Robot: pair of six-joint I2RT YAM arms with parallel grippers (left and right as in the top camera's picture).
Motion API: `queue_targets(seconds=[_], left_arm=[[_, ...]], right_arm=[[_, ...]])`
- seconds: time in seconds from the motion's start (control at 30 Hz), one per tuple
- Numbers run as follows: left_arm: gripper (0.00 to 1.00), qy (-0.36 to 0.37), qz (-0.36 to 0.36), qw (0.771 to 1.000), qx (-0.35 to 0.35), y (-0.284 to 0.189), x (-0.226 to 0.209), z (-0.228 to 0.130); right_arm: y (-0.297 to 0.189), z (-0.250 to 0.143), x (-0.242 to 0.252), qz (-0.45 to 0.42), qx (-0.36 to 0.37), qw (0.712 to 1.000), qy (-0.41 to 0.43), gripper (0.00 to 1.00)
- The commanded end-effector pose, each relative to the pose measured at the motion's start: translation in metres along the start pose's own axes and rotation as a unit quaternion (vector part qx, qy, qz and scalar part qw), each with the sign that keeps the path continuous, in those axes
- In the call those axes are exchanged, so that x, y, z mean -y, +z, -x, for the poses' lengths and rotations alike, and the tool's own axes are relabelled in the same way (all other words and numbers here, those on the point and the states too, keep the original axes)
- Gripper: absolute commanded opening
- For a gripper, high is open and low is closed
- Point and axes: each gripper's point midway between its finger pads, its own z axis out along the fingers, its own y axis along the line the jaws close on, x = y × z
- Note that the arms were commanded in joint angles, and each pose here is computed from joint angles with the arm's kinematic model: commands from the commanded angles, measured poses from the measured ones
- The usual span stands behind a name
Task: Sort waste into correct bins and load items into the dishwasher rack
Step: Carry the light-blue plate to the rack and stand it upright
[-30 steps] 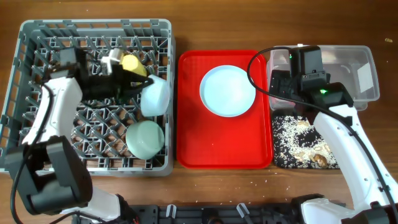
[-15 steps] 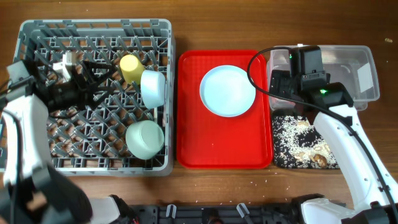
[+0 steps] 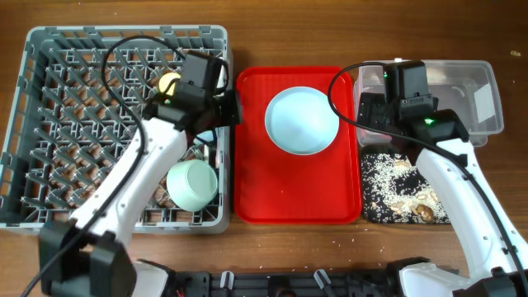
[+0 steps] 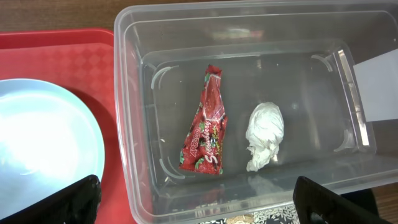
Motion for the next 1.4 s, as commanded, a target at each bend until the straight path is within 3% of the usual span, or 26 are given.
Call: queue_targets(seconds=[0.0,0.07,0.13,0.17,0.3,0.4,0.47,0.5,0.57,0.63,0.7,0.83,1.03,1.13,1.37], left_arm=[[0.04,-0.014,0.15,0.988,0.039,0.001,-0.053,0.011],[0.04,-0.023,0.309,0.947,0.083,-0.035,-0.109,0.018],[0.04,-0.057,0.382,0.916,0.113,-0.071,-0.138,0.017],[0.04,-0.081,0.384,0.912,0.123,-0.084,-0.143,0.015],[0.09,-0.111,0.309,0.933,0.148,-0.106,-0.123,0.017],[0.1,-0.114,0.065,0.984,0.121,-0.1,-0.038,0.018],[0.12,-0.077,-0.043,0.99,0.111,-0.095,0.018,0.021],[0.18,-0.054,-0.064,0.99,0.109,-0.086,0.041,0.019],[0.34,-0.026,-0.085,0.991,0.1,-0.068,0.069,0.013],[0.38,0.006,-0.101,0.992,0.074,-0.027,0.102,-0.001],[0.38,0.049,-0.105,0.993,0.024,0.061,0.137,-0.039],[0.41,0.071,-0.115,0.991,0.01,0.123,0.155,-0.066],[0.41,0.092,-0.126,0.988,-0.002,0.145,0.169,-0.092],[0.4,0.144,-0.139,0.98,0.005,0.143,0.184,-0.102],[0.38,0.156,-0.095,0.983,0.017,0.16,0.174,-0.112]], right_arm=[[-0.003,0.006,-0.001,0.003,0.008,1.0,-0.002,1.0],[-0.003,0.006,-0.001,0.003,0.008,1.0,-0.002,1.0],[-0.003,0.007,-0.001,0.003,0.008,1.0,-0.002,1.0],[-0.003,0.006,-0.001,0.003,0.008,1.0,-0.002,1.0],[-0.003,0.006,-0.001,0.003,0.008,1.0,-0.002,1.0],[-0.003,0.007,-0.001,0.004,0.009,1.0,-0.001,1.0],[-0.003,0.007,-0.001,0.003,0.008,1.0,-0.002,1.0],[-0.003,0.007,-0.001,0.003,0.008,1.0,-0.002,1.0],[-0.003,0.007,-0.001,0.003,0.008,1.0,-0.002,1.0],[-0.003,0.007,-0.001,0.003,0.008,1.0,-0.002,1.0],[-0.003,0.006,-0.001,0.003,0.008,1.0,-0.002,1.0],[-0.003,0.007,-0.001,0.003,0.008,1.0,-0.002,1.0],[-0.003,0.007,-0.001,0.003,0.008,1.0,-0.002,1.0],[-0.003,0.007,-0.001,0.003,0.008,1.0,-0.002,1.0],[-0.003,0.007,-0.001,0.003,0.008,1.0,-0.002,1.0]])
